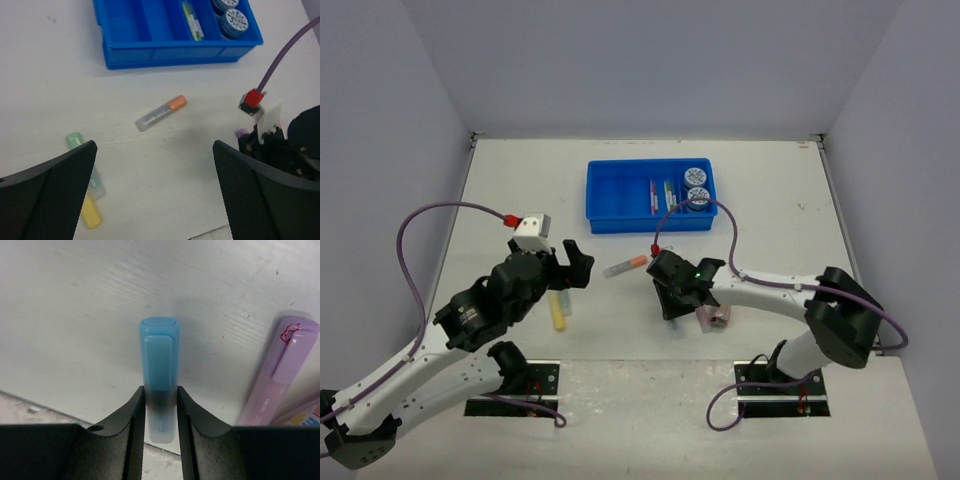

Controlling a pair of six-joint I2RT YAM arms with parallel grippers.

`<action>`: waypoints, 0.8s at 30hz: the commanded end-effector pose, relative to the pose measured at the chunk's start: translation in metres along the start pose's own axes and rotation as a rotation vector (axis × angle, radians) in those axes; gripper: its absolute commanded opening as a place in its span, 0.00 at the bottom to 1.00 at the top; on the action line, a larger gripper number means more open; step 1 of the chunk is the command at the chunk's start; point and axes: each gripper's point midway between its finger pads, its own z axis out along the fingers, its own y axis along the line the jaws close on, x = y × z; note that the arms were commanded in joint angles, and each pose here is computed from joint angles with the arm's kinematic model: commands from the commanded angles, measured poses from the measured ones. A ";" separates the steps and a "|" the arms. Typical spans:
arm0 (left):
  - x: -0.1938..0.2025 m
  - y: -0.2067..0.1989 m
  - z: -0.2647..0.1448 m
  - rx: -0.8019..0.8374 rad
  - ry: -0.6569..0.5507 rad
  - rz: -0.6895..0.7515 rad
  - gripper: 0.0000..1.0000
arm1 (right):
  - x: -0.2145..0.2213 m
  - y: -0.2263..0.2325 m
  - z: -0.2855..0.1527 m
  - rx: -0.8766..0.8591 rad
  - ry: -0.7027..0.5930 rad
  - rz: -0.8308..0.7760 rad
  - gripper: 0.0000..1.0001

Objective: Sort the stationery into containers
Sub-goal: Pick up the pen from the center of the board, then place the pen in the storage box.

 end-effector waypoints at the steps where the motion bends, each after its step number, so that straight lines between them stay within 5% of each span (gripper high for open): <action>1: -0.014 -0.094 -0.014 0.504 -0.050 -0.194 1.00 | -0.061 0.071 -0.077 -0.458 -0.395 -0.086 0.00; 4: -0.019 -0.116 -0.019 0.641 -0.082 -0.306 1.00 | -0.074 0.074 -0.110 -0.495 -0.503 -0.068 0.00; 15: 0.000 -0.138 0.015 0.654 0.007 -0.319 0.87 | -0.083 0.093 -0.171 -0.527 -0.650 -0.115 0.00; 21: 0.012 -0.144 0.023 0.662 0.061 -0.299 0.61 | -0.091 0.093 -0.180 -0.514 -0.687 -0.105 0.00; 23: 0.014 -0.146 0.023 0.674 0.069 -0.302 0.30 | -0.095 0.089 -0.179 -0.485 -0.694 -0.087 0.00; 24: 0.013 -0.148 0.022 0.688 0.071 -0.301 0.23 | -0.097 0.087 -0.177 -0.466 -0.700 -0.076 0.00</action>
